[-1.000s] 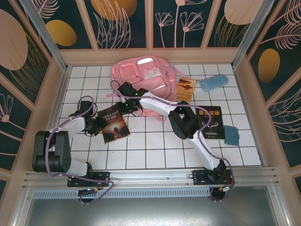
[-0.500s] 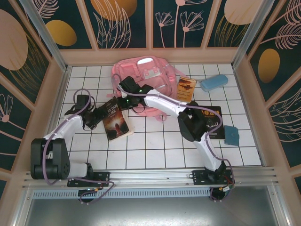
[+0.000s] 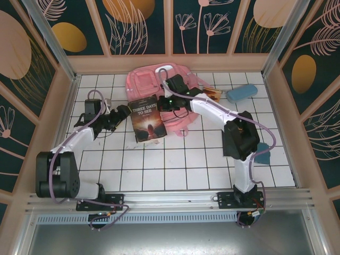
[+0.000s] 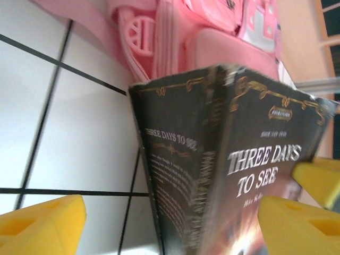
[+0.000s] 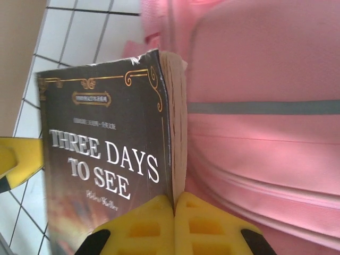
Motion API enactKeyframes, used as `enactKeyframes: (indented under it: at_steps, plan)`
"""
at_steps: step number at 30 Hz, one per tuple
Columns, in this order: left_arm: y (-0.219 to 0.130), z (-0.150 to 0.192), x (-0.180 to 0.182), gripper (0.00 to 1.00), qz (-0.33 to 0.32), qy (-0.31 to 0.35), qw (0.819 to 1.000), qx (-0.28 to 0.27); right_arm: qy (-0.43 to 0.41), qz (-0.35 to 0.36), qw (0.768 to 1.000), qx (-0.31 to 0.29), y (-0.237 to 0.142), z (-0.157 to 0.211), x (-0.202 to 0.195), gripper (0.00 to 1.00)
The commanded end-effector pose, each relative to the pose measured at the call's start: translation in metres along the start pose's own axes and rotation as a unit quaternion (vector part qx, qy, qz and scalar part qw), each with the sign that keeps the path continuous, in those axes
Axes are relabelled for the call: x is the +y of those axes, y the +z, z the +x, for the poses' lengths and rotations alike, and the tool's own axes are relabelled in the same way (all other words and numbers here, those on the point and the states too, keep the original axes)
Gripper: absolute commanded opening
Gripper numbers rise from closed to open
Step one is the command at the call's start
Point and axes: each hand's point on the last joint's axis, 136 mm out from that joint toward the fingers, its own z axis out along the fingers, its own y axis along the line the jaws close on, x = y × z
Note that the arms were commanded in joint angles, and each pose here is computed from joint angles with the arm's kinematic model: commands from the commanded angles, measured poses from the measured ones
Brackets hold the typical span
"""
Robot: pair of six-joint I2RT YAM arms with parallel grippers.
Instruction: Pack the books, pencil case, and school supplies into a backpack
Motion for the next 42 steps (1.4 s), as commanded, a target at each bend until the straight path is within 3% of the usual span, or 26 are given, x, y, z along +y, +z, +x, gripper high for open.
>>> enactKeyframes:
  at_steps: [1, 8, 11, 17, 23, 25, 27, 30, 37, 39, 42]
  plan:
    - [0.011, 0.007, -0.022, 0.86, 0.069, 0.019, 0.997, 0.033, 0.004, -0.029, 0.999, -0.032, -0.013, -0.017, 0.005, 0.0]
    - [0.03, 0.024, -0.041, 0.86, 0.12, 0.026, 0.99, 0.072, 0.024, -0.029, 0.999, -0.026, -0.004, -0.015, -0.009, 0.0]
    - [0.042, 0.027, -0.036, 0.81, 0.114, 0.014, 0.99, 0.088, 0.03, -0.028, 0.999, -0.024, -0.003, -0.014, -0.013, 0.0]
    - [0.046, 0.027, -0.045, 0.56, 0.13, 0.023, 0.986, 0.1, 0.036, -0.026, 0.999, -0.025, -0.003, -0.014, -0.019, 0.0]
    - [0.041, 0.026, -0.047, 0.22, 0.121, 0.036, 0.987, 0.095, 0.043, -0.027, 0.998, -0.04, -0.015, -0.018, -0.02, 0.0]
    - [0.037, 0.02, -0.045, 0.15, 0.098, 0.043, 0.991, 0.078, 0.042, -0.034, 0.997, -0.052, -0.024, -0.021, -0.016, 0.14]
    - [0.032, 0.012, -0.035, 0.11, 0.048, 0.043, 0.996, 0.056, 0.046, -0.032, 0.996, -0.07, -0.036, -0.024, -0.016, 0.37]
    - [0.017, 0.0, -0.03, 0.07, 0.002, 0.047, 0.999, 0.024, 0.059, -0.036, 0.993, -0.1, -0.054, -0.031, -0.018, 0.56]
    - [-0.035, -0.048, -0.051, 0.08, -0.093, 0.074, 0.989, -0.084, 0.101, -0.074, 0.981, -0.151, -0.088, -0.038, -0.026, 0.8]
    - [-0.05, -0.062, -0.071, 0.08, -0.081, 0.08, 0.987, -0.116, 0.111, -0.094, 0.977, -0.158, -0.093, -0.038, -0.022, 0.85]
    - [-0.061, -0.077, -0.111, 0.09, -0.013, 0.078, 0.986, -0.15, 0.125, -0.131, 0.971, -0.158, -0.099, -0.038, -0.012, 0.89]
